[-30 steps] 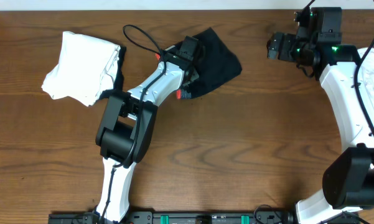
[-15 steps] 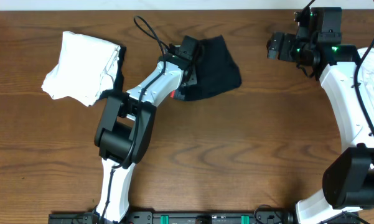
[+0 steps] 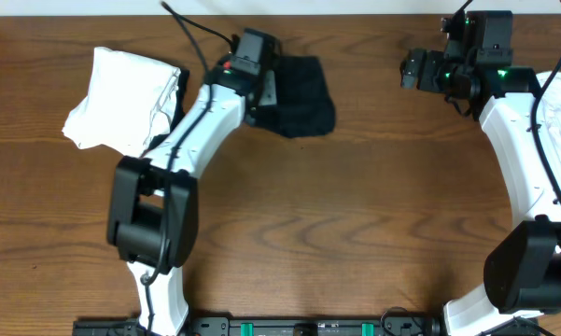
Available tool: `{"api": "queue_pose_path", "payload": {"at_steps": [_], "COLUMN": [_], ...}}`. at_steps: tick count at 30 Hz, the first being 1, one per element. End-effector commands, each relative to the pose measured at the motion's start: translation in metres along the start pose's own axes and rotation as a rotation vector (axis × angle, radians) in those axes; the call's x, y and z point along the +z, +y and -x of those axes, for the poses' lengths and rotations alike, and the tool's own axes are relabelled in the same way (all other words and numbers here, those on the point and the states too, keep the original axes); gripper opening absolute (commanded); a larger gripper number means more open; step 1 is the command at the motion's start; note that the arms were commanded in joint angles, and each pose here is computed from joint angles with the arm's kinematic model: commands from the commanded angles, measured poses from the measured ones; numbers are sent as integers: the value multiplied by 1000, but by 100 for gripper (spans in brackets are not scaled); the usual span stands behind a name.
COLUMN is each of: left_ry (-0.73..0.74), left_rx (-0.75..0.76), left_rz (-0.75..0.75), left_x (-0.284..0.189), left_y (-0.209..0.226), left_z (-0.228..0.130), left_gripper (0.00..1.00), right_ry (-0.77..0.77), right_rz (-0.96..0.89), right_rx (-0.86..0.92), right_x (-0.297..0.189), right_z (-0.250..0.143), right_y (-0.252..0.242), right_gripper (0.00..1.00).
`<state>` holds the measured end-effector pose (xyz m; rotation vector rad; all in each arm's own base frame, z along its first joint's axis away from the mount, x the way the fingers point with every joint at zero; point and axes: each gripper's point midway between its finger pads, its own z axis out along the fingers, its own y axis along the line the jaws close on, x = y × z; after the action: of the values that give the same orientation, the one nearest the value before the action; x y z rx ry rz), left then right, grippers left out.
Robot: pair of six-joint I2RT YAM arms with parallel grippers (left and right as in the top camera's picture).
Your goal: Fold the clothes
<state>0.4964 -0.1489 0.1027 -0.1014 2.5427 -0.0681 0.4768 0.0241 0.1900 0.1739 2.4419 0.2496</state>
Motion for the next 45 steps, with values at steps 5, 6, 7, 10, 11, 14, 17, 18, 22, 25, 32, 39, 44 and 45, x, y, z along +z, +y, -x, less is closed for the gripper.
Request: {"api": "queue_pose_path", "payload": {"at_steps": [5, 6, 7, 10, 11, 14, 17, 18, 22, 25, 32, 39, 44, 45], "left_ry": [-116, -130, -143, -201, -222, -281, -335, -349, -399, -430, -480, -437, -385, -362], "left_rx": [-68, -80, -90, -122, -130, -154, -177, -185, -201, -219, -377, -674, -809, -819], "left_rz": [31, 35, 37, 37, 36, 33, 34, 36, 53, 75, 130, 93, 126, 136], "left_x": [-23, -25, -26, -32, -33, -40, -45, -47, -53, -62, -84, -86, -83, -81], "left_y": [45, 51, 55, 68, 70, 79, 90, 94, 114, 133, 195, 247, 270, 272], "left_z": [44, 49, 53, 71, 76, 92, 107, 111, 126, 136, 145, 130, 110, 104], "left_gripper": [6, 6, 6, 6, 6, 6, 6, 6, 6, 6, 6, 6, 6, 6], "right_ry": [4, 4, 4, 4, 4, 4, 4, 4, 4, 4, 4, 4, 4, 4], "right_rz": [-12, -12, -12, -12, -12, -12, -12, -12, -12, -12, -12, -12, -12, -12], "right_rx": [2, 2, 2, 1, 2, 2, 2, 2, 2, 2, 2, 2, 2, 2], "right_x": [2, 2, 2, 2, 2, 2, 2, 2, 2, 2, 2, 2, 2, 2], "right_z": [-1, -1, -1, -1, -1, -1, -1, -1, -1, -1, -1, -1, -1, -1], "right_y": [-3, -3, -3, -3, -3, -3, -3, -3, -3, -3, -3, -3, -3, -3], "right_gripper": [99, 99, 99, 99, 99, 99, 99, 99, 99, 99, 99, 99, 99, 99]}}
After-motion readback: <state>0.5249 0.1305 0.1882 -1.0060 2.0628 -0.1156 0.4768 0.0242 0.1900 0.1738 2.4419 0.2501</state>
